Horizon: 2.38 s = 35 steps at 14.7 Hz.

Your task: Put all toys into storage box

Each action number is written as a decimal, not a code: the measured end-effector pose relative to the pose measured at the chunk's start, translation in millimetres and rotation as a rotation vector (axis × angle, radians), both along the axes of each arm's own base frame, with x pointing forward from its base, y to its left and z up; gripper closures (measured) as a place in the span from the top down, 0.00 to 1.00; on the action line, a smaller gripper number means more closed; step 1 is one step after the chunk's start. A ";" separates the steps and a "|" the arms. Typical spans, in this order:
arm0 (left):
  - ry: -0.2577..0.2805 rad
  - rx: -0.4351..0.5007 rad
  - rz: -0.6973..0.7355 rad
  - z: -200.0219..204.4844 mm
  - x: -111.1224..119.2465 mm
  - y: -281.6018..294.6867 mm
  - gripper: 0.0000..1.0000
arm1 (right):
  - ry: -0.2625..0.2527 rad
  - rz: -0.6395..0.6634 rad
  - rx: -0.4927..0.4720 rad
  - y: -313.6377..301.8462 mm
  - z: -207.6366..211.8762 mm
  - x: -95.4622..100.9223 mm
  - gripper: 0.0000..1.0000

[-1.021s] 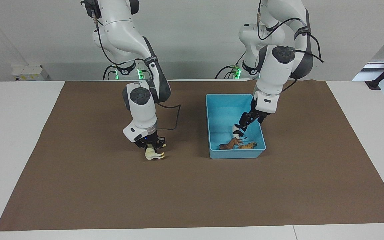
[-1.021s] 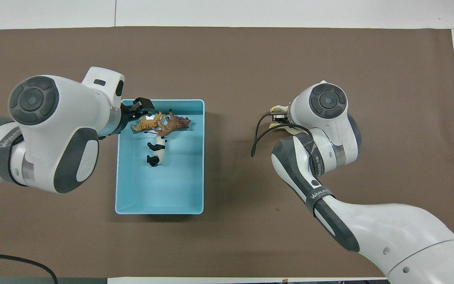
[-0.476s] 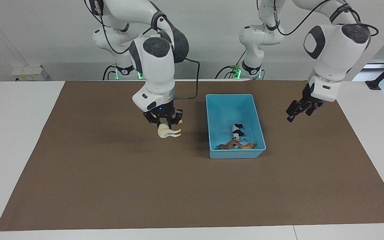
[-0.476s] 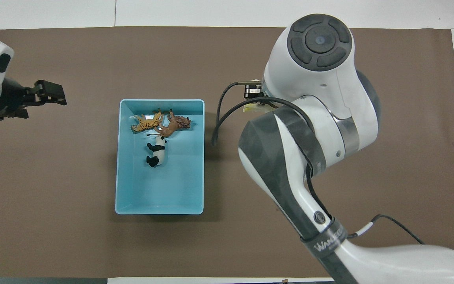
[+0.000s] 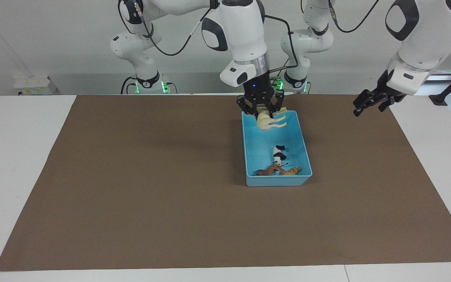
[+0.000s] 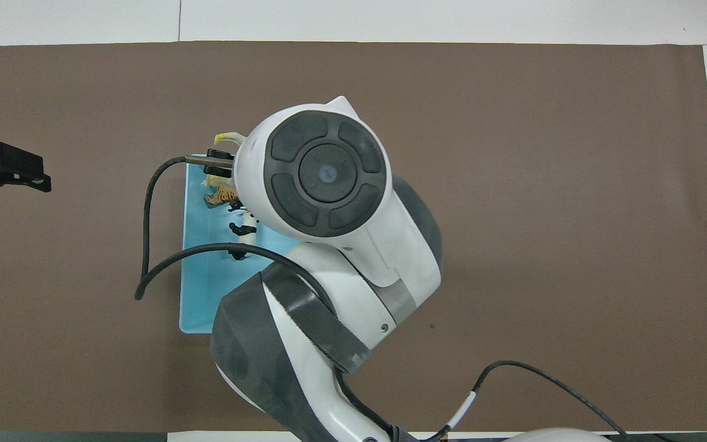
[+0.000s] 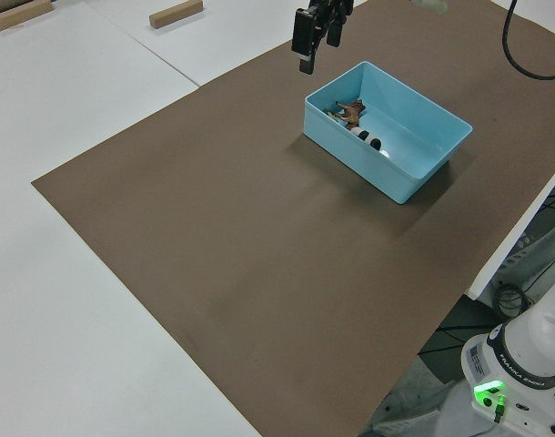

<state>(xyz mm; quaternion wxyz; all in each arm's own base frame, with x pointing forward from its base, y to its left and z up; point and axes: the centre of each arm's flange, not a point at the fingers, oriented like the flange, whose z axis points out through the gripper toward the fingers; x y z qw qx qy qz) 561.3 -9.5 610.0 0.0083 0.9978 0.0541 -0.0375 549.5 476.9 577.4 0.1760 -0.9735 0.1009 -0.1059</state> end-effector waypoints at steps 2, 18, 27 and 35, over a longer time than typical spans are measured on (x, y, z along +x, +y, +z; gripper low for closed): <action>0.030 -0.003 -0.039 -2.6 -3.3 -0.8 1.00 | -0.007 0.013 0.002 20.8 -30.4 2.4 0.41; -0.040 -0.006 -0.126 14.2 -8.1 -6.6 1.00 | -0.040 -0.112 -0.135 -52.9 -32.3 52.3 1.00; -0.027 -0.007 -0.168 9.9 -9.5 -25.3 1.00 | 0.106 0.085 -0.357 -424.4 -20.7 130.9 1.00; -0.005 -0.005 -0.180 -1.7 -10.4 -32.0 1.00 | 0.257 0.123 -0.291 -553.0 56.6 8.0 1.00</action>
